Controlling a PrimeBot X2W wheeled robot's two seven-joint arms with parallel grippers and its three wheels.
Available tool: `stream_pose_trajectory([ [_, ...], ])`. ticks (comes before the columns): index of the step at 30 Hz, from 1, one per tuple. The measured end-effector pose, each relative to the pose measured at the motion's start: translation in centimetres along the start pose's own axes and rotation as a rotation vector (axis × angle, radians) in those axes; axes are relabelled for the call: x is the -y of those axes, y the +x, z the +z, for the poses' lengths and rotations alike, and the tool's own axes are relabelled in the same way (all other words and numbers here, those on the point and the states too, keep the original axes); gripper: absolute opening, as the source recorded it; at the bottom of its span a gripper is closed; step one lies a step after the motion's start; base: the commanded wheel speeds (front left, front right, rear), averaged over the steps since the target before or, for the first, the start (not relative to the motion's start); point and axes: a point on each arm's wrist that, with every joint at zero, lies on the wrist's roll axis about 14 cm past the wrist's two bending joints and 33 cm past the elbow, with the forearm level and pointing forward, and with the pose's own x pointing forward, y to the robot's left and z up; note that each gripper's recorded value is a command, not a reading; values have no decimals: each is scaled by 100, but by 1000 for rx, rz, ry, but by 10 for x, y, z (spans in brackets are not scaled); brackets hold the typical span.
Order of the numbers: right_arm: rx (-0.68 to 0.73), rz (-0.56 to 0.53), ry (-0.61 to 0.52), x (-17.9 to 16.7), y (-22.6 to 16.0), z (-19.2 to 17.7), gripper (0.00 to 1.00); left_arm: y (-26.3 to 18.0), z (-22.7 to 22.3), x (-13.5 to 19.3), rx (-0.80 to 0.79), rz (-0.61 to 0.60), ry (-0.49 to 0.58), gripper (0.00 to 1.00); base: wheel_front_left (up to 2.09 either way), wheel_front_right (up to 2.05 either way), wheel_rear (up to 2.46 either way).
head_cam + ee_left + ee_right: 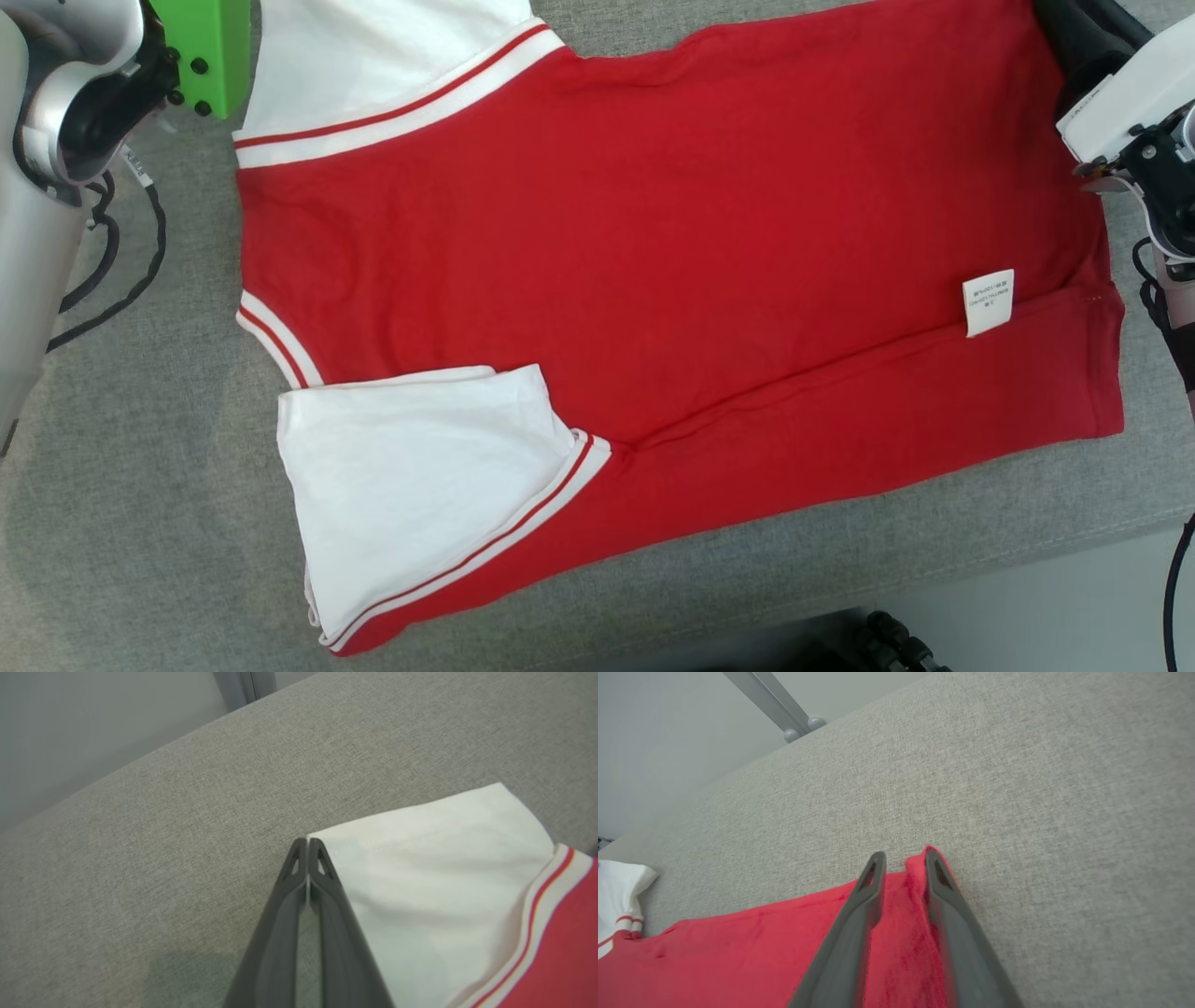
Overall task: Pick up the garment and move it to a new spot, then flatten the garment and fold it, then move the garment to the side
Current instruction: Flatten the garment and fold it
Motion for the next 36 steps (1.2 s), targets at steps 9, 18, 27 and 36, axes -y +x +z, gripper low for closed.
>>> stream_pose_trajectory([
  [9,84,3,16,-3,-8,27,0,-20,39,-1,206,14,26,0,0,0,0],
  [18,218,23,-2,-8,-6,69,0,-45,92,-7,454,40,94,0,0,0,0],
  [27,203,28,0,-5,-16,64,0,-71,88,10,514,-11,76,0,0,0,0],
  [36,170,28,38,0,-46,48,0,-119,57,35,518,-67,27,0,0,0,0],
])
